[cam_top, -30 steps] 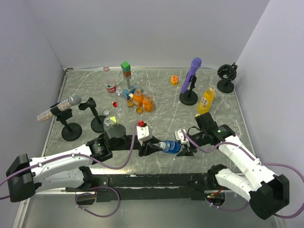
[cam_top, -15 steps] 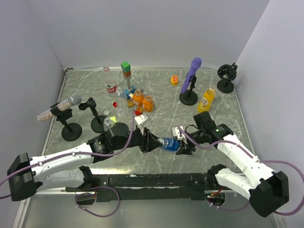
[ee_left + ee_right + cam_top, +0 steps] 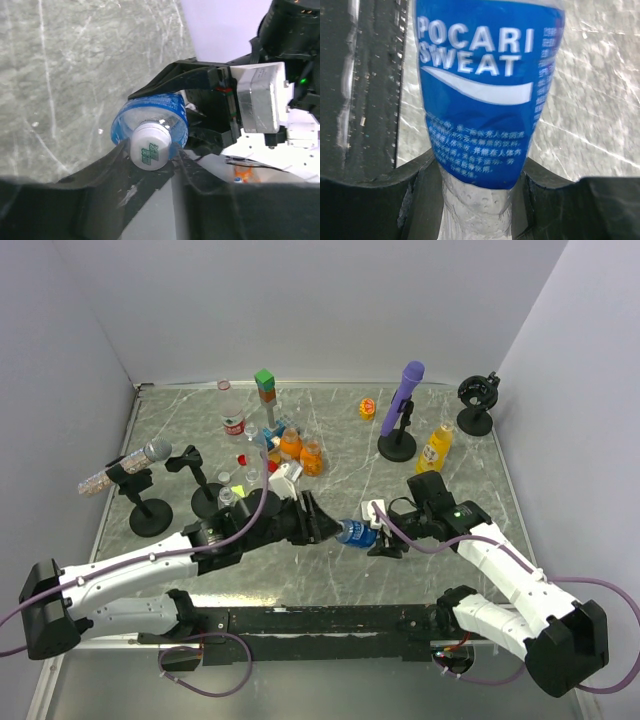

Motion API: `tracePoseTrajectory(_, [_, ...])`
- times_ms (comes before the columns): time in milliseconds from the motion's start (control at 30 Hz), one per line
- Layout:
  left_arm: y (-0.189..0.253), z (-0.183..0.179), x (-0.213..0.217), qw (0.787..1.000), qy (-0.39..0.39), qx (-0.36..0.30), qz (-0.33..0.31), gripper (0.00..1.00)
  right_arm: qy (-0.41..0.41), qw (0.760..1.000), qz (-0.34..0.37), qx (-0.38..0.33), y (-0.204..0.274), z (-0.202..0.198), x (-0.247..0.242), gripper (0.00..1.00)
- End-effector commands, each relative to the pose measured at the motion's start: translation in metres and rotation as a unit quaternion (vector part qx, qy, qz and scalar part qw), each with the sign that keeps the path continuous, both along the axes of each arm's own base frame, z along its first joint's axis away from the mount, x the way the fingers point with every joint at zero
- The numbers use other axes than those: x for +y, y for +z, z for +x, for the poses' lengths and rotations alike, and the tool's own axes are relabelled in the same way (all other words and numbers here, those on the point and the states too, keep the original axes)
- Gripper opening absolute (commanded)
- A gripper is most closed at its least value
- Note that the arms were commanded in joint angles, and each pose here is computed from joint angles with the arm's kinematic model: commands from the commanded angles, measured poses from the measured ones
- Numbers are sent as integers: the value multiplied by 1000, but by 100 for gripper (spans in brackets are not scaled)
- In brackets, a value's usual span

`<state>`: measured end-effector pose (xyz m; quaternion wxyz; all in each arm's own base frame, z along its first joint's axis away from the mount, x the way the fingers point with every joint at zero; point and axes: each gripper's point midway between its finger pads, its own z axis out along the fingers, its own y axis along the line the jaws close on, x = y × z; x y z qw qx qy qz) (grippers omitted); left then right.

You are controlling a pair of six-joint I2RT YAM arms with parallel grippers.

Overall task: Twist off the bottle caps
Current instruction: Unscrew the bottle cap from the plastic bottle.

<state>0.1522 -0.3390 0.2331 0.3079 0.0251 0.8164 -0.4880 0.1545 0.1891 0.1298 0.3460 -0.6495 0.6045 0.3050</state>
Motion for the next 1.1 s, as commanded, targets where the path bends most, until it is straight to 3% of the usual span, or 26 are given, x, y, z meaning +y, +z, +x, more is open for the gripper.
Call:
tracePoseTrajectory(0, [42, 0, 2, 998, -6, -49, -40, 74, -23, 999, -21, -17, -7, 10, -8, 17])
tracePoseTrajectory(33, [46, -5, 6, 996, -20, -74, -44, 83, -23, 999, -21, -17, -6, 10, -8, 17])
tracePoseTrajectory(167, [76, -23, 26, 974, -65, -198, -88, 99, -19, 1000, -19, -15, -6, 9, -7, 17])
tracePoseTrajectory(233, [73, -37, 35, 956, -106, -263, -82, 97, -14, 1000, -17, -13, -6, 7, -7, 17])
tracePoseTrajectory(367, [52, -59, 40, 897, -204, -392, -33, 97, 12, 1000, -4, -16, -5, -2, -4, 18])
tracePoseTrajectory(567, [35, -57, 27, 808, -272, -523, 20, 97, 51, 999, 4, -19, -10, -16, -4, 19])
tracePoseTrajectory(667, [30, -49, 14, 778, -294, -553, 44, 96, 60, 998, 7, -19, -11, -19, -4, 19])
tracePoseTrajectory(833, [18, -39, -6, 774, -313, -547, 63, 99, 70, 997, 8, -19, -12, -22, -4, 18])
tracePoseTrajectory(967, [14, -34, -10, 776, -308, -546, 68, 90, 72, 997, 7, -22, -12, -22, -4, 18])
tracePoseTrajectory(1067, [10, -31, -13, 781, -309, -537, 74, 77, 74, 997, 8, -20, -12, -23, -4, 18])
